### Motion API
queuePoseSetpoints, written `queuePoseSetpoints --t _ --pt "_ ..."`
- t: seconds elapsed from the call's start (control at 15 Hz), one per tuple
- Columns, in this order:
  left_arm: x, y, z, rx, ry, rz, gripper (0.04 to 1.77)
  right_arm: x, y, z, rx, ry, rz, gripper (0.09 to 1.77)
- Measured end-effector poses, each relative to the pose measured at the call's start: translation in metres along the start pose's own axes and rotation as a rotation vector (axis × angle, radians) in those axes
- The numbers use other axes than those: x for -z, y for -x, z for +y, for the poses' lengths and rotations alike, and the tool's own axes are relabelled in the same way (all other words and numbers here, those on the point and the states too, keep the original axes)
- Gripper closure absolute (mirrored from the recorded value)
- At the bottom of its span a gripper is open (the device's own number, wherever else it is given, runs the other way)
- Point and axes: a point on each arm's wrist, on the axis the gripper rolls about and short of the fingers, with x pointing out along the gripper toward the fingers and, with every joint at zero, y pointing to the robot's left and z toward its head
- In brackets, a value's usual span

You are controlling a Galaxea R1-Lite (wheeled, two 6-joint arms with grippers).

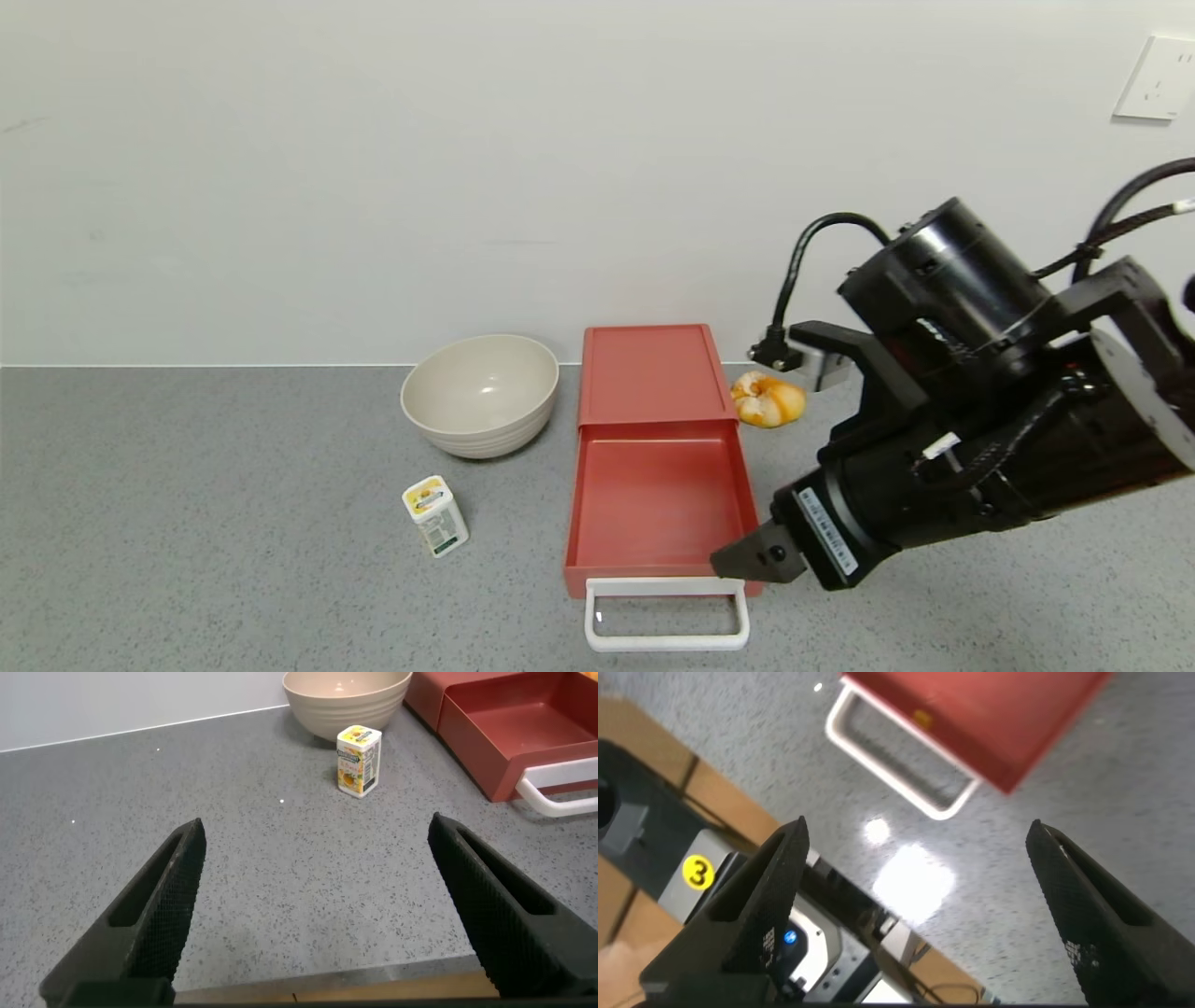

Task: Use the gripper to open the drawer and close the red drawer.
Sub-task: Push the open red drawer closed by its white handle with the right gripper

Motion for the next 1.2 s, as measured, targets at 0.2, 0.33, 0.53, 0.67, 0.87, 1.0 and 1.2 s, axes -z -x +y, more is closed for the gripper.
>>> queuePoseSetpoints --t 0.2,0.33,0.53,0.67,0.87,1.0,1.2 --pt "0.000 0.000 0.000 0.000 0.000 0.000 0.09 0.015 0.024 -0.025 0.027 -0.021 -0.151 0.15" --pt "0.000 0.000 0.000 0.000 0.000 0.000 0.09 0.026 0.038 -0.037 0.053 -0.043 -0.238 0.15" --pt "0.000 0.000 0.000 0.000 0.000 0.000 0.09 0.040 0.056 -0.050 0.080 -0.068 -0.369 0.15" --pt "0.000 0.000 0.000 0.000 0.000 0.000 0.09 0.048 0.065 -0.059 0.112 -0.080 -0.441 0.15" --pt "0.000 0.000 0.000 0.000 0.000 0.000 0.09 0.054 0.074 -0.072 0.159 -0.100 -0.526 0.15" --pt "0.000 0.000 0.000 0.000 0.000 0.000 0.09 0.057 0.077 -0.074 0.171 -0.108 -0.538 0.15" --pt "0.000 0.000 0.000 0.000 0.000 0.000 0.09 0.058 0.077 -0.075 0.174 -0.110 -0.539 0.15"
